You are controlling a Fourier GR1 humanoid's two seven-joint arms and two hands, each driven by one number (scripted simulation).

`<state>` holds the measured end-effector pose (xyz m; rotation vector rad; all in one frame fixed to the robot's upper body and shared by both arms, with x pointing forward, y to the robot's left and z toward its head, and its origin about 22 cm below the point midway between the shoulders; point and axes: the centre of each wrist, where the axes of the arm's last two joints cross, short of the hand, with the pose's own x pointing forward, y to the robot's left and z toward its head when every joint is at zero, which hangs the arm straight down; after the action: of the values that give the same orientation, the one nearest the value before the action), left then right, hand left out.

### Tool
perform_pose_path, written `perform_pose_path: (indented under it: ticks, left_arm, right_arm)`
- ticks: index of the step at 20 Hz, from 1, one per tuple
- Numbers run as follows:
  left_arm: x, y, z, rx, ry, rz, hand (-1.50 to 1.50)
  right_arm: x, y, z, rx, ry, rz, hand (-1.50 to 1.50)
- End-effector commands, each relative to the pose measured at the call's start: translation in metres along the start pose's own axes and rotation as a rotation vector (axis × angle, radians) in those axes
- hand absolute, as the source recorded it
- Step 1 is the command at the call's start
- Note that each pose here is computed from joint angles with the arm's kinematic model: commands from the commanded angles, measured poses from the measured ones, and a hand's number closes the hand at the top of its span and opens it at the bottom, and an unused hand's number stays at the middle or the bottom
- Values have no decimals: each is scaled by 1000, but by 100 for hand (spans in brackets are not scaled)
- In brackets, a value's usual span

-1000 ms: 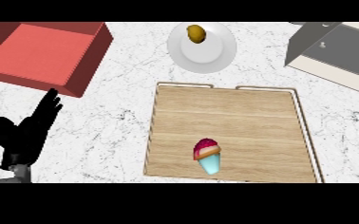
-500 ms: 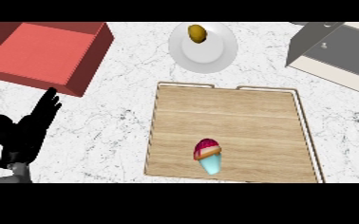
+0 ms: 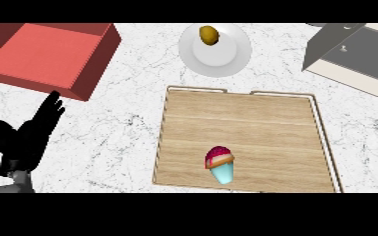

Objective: Pick the tomato from the tray and place it in the tiered shelf

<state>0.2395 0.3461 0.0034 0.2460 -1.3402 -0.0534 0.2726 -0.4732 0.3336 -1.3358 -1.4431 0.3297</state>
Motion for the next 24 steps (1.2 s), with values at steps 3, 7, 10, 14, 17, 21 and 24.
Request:
perform_pose_path:
  ticks: [3,7,10,14,17,21,24]
  left_arm:
    - [9,1,-16,0,-14,11,0]
    - [4,2,-3,-5,3,-20,0]
    - [3,-2,3,0,-15,-6,0]
    - [-5,4,4,7,7,-4,0]
    - [-7,-2,0,-21,4,8,0]
    - [-7,-6,2,-14,-6,-1,0]
    - [9,0,-6,9,5,-11,0]
  right_arm:
    - [-32,20,-24,32,43,5,150]
    - [-30,47,-37,-52,165,-57,-150]
    - [-34,57,-39,13,119,49,-150]
    - [-52,67,-36,6,71,24,-150]
    - [-50,56,-50,-10,70,-69,-150]
    - [-59,63,-48,-2,80,-192,-150]
    - [-55,44,-53,14,135,-314,-150]
